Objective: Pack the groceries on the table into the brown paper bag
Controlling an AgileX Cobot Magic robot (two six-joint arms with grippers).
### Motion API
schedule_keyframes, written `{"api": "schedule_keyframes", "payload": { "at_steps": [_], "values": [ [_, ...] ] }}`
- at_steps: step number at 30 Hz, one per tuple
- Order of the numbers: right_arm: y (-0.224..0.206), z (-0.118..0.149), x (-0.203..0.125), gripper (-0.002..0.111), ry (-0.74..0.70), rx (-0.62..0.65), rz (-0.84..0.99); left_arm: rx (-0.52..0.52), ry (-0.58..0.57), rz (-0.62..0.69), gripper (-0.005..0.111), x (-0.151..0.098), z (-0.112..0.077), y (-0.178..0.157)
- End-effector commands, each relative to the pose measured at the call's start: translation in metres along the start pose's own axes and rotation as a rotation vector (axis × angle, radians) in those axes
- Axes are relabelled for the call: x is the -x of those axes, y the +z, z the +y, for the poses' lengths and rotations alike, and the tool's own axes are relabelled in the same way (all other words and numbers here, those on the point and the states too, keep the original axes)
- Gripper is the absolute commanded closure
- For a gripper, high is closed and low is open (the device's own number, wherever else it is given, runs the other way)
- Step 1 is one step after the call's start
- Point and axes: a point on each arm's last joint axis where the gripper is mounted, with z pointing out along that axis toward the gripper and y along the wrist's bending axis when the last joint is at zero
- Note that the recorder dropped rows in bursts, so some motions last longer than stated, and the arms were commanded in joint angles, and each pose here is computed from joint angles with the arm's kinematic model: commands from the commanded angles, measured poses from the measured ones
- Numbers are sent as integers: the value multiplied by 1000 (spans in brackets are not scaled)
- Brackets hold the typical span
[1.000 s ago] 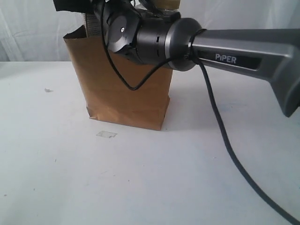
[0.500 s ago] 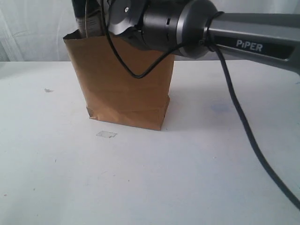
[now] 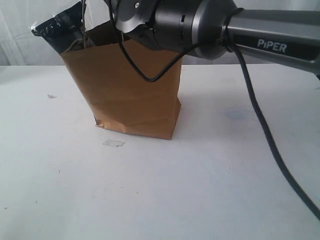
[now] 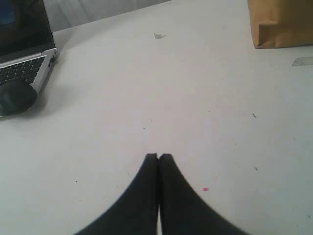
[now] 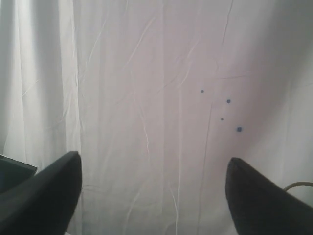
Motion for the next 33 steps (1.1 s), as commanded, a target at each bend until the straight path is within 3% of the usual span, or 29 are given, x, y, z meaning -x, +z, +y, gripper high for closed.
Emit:
{"api": "schedule_keyframes", "payload": {
  "at_steps": [1,4,8,11,16,19,21,25,29,30,32,33],
  "values": [
    [-1,0,5,34,2,3,-12,-7,0,-5,107,-1,-1,0],
    [-5,4,13,36,8,28,-9,-7,0,-5,107,-1,-1,0],
    [-18,18,33,48,4,153,46,-7,0,-5,107,-1,-1,0],
    [-34,26,54,65,-49,307,123,-7,0,-5,107,-1,-1,0],
    [-66,24,80,108,-117,533,273,-7,0,-5,107,-1,-1,0],
    [-80,5,92,108,-129,528,380,-7,0,-5,107,-1,-1,0],
    [-87,-17,94,108,-190,426,493,-7,0,-5,107,-1,-1,0],
    [-110,-67,101,108,-327,95,718,-7,0,-5,107,-1,-1,0],
    [-162,-113,126,108,-361,-189,647,-7,0,-5,107,-1,-1,0],
    [-189,-140,132,108,-355,-347,585,-7,0,-5,107,-1,-1,0],
    [-230,-186,113,108,-340,-636,613,-7,0,-5,107,-1,-1,0],
    [-247,-198,108,108,-333,-714,625,-7,0,-5,107,-1,-1,0]
  ]
}}
